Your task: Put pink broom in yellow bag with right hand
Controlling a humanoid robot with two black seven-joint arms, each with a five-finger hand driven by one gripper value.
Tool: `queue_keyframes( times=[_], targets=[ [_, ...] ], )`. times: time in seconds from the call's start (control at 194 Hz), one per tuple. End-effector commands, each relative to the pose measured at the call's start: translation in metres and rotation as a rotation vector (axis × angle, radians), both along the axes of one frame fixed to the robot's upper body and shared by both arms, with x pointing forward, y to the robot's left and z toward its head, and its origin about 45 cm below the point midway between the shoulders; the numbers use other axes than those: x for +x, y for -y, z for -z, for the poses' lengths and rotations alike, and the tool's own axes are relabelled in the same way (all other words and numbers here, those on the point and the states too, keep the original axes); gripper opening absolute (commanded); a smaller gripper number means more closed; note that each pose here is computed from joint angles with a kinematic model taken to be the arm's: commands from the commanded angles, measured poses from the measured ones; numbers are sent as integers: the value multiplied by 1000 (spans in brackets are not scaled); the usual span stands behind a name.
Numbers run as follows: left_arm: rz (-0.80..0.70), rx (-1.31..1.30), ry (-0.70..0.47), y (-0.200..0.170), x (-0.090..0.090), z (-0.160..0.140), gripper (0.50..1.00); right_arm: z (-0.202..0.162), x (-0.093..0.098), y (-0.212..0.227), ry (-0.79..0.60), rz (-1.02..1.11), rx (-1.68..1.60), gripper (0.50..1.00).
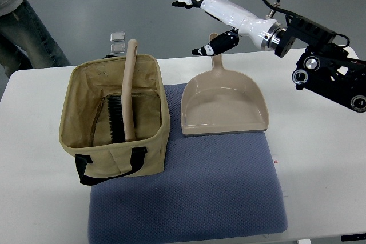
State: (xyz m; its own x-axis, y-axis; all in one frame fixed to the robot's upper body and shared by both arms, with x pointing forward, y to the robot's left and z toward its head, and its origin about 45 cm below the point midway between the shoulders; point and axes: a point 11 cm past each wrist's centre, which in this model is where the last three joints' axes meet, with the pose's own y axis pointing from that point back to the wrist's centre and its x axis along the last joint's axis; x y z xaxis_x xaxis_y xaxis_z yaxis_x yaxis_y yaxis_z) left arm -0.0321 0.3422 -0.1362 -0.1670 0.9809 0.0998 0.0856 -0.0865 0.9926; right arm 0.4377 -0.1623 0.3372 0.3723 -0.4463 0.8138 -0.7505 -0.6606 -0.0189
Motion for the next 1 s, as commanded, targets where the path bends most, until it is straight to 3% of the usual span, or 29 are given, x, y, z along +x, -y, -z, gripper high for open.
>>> queue_keyframes(
  times=[0.0,0.252,0.402,0.562,0.762,0.994],
  targets=[
    [0,0,1,0,0,0,1000,11,14,38,-194,100,200,879],
    [0,0,1,0,0,0,1000,51,32,112,-468,327,603,879],
    [0,0,1,0,0,0,1000,75,36,134,-577,434,845,879],
    [0,0,1,0,0,0,1000,88,35,145,-640,486,1041,881],
    [0,0,1,0,0,0,1000,100,36,150,-652,519,1241,926],
    [0,0,1,0,0,0,1000,123,30,152,-707,489,1368,928]
  ],
)
